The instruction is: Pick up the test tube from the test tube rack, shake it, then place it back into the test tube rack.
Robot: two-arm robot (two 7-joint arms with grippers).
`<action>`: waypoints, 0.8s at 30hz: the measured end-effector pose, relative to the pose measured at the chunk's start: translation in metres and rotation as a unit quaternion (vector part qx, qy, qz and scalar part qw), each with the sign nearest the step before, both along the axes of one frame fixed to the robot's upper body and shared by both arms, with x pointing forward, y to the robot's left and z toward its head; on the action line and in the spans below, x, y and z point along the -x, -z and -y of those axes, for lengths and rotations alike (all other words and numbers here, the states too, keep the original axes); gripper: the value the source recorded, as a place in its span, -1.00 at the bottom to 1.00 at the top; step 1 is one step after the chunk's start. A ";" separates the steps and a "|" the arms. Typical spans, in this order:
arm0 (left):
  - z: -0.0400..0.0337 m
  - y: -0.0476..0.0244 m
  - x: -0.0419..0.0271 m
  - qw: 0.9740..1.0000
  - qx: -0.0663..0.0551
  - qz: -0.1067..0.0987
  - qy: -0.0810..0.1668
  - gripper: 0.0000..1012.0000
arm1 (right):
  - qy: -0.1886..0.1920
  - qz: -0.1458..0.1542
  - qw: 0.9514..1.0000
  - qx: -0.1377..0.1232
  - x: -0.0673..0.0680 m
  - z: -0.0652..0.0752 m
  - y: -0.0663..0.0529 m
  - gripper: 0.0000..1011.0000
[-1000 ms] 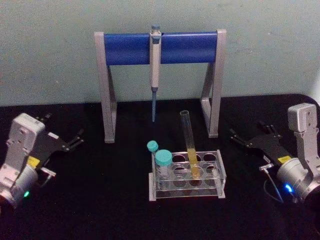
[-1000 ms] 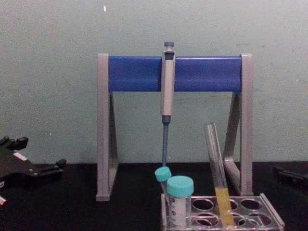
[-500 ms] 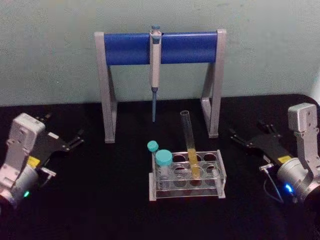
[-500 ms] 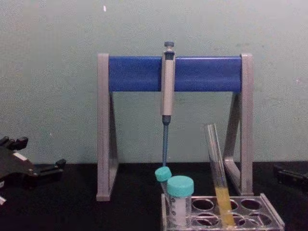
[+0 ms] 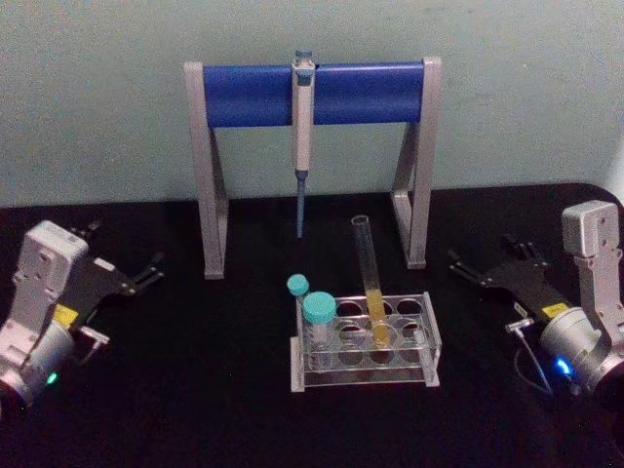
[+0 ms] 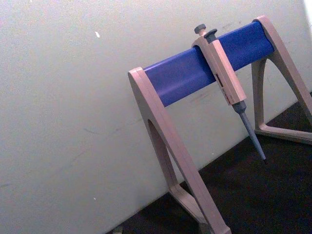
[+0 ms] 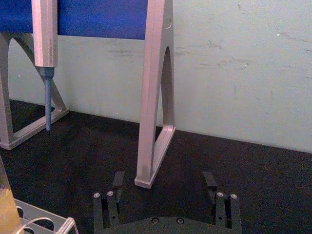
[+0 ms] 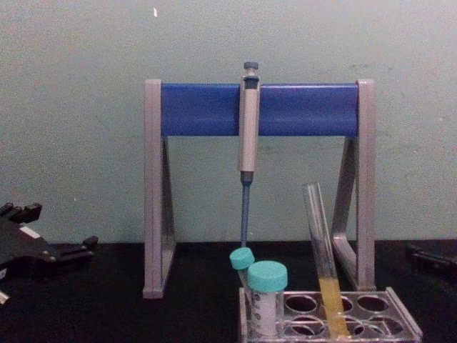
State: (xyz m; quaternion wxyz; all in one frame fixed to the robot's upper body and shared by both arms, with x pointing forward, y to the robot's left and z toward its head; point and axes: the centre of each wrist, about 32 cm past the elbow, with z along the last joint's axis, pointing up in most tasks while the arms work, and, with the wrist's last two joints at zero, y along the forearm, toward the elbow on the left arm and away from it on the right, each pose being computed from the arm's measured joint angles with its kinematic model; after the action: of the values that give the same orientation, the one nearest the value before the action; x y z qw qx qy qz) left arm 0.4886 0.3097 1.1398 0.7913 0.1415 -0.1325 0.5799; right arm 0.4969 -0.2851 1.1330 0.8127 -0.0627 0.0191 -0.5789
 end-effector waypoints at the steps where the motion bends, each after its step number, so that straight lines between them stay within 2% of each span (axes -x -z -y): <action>1: 0.0000 0.0000 0.0000 1.000 0.000 0.000 0.000 0.98 | 0.000 0.000 1.000 0.000 0.000 0.000 0.000 0.98; 24: 0.0000 0.0000 0.0000 1.000 0.000 0.000 0.000 0.98 | 0.000 0.000 1.000 0.000 0.000 0.000 0.000 0.98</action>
State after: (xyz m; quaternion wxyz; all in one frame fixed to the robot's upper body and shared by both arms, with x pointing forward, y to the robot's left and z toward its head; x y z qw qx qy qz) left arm 0.4886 0.3097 1.1398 0.7913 0.1415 -0.1325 0.5799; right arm 0.4969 -0.2852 1.1330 0.8127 -0.0625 0.0194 -0.5790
